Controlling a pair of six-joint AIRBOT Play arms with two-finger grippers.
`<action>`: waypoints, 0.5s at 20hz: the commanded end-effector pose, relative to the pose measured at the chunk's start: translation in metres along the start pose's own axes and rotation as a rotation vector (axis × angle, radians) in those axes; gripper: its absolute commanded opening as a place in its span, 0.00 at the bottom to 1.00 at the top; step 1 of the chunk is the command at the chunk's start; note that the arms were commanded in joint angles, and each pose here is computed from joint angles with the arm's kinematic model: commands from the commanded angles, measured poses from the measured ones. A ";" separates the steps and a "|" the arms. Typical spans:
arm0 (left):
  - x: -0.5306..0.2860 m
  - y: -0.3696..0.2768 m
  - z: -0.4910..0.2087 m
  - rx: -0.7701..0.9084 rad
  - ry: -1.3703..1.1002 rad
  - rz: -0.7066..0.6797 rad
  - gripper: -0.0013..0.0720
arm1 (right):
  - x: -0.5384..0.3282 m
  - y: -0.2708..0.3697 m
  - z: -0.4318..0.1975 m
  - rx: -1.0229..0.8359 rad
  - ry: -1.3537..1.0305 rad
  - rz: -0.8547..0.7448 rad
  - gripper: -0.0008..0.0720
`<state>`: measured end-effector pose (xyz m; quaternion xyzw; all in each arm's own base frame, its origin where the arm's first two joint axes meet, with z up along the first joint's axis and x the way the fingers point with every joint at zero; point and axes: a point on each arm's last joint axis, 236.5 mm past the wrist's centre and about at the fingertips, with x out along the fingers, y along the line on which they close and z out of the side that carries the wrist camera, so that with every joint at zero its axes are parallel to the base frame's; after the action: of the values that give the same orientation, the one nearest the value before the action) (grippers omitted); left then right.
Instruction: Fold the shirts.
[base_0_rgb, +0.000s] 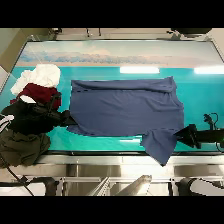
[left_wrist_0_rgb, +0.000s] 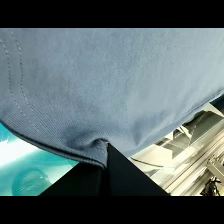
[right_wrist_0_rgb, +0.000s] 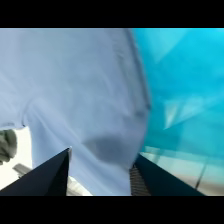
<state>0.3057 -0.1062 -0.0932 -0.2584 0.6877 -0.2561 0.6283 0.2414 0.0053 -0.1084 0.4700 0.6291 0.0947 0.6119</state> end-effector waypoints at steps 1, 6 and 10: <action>0.000 -0.001 -0.001 -0.001 0.003 -0.002 0.04 | 0.017 0.007 -0.007 -0.049 0.058 0.015 0.32; -0.001 -0.010 -0.017 -0.001 0.071 -0.041 0.04 | 0.007 0.028 -0.018 -0.087 0.131 0.078 0.03; -0.008 -0.013 -0.027 -0.017 0.107 -0.076 0.04 | -0.014 0.044 -0.001 -0.111 0.106 0.110 0.03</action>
<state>0.2881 -0.1104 -0.0832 -0.2681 0.7055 -0.2775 0.5944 0.2505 0.0233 -0.0858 0.4557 0.6364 0.1703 0.5986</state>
